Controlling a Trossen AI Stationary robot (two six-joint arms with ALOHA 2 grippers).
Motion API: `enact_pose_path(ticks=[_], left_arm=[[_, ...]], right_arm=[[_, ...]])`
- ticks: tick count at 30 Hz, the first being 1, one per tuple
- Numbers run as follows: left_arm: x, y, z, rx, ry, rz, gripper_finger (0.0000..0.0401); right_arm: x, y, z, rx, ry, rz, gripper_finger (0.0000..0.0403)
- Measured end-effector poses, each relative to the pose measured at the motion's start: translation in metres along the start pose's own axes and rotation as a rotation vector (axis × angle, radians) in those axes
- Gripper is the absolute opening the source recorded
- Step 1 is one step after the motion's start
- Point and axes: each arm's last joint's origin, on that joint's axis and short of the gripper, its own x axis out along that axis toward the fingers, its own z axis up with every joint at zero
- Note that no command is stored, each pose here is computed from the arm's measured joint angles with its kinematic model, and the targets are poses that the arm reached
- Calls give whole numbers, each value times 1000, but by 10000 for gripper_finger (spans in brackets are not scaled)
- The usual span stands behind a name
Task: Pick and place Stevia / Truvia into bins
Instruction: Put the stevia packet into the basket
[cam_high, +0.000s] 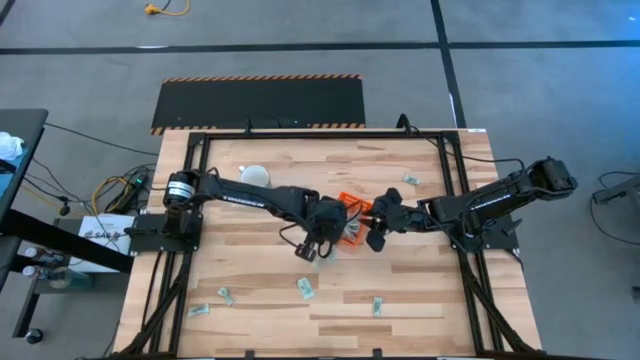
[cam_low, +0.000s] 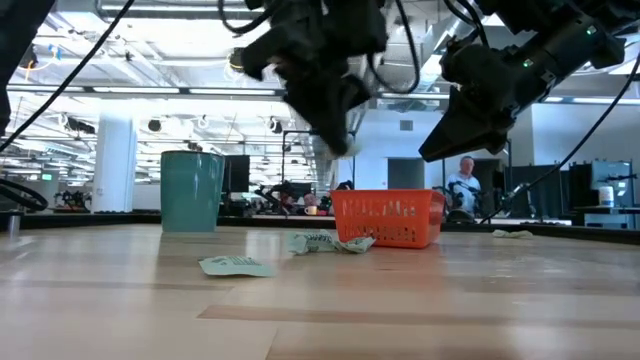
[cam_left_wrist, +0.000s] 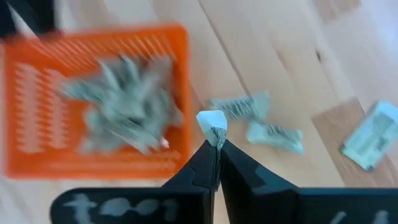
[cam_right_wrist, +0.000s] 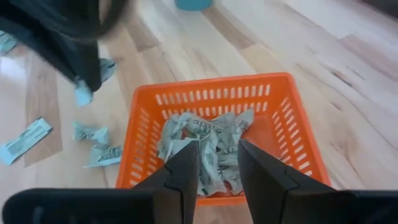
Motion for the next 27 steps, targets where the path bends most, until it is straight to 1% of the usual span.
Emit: enact_pose_path(ticks=[2, 5, 8, 9, 12, 14, 15, 17, 18, 20, 27], left_arm=[[-4, 6, 5, 28, -45, 25, 2], [-6, 19, 11, 54, -153, 63, 2], [-4, 35, 14, 50, -256, 62, 2], [-2, 39, 12, 44, -269, 53, 2], [10, 53, 7, 22, -291, 26, 2], [18, 59, 0, -7, -276, 0, 2], [22, 64, 0, -16, -294, 8, 2], [26, 69, -6, -38, -277, 9, 2], [29, 70, -8, -47, -264, 6, 2], [32, 74, -7, -50, -290, 21, 2], [38, 74, -11, -84, -252, 1, 3]], right_arm=[[0, -1, 0, 16, -9, -20, 104], [1, -4, 2, 22, -20, -50, 104], [2, -8, 3, 29, -21, -76, 104], [3, -9, 2, 34, -16, -85, 104], [4, -15, 0, 56, 14, -120, 104], [5, -19, -1, 74, 33, -142, 104], [5, -21, -1, 76, 48, -154, 104], [5, -25, -4, 77, 74, -178, 104], [6, -27, -3, 82, 74, -183, 104], [6, -29, -3, 85, 79, -194, 104], [5, -39, 1, 125, 80, -232, 104]])
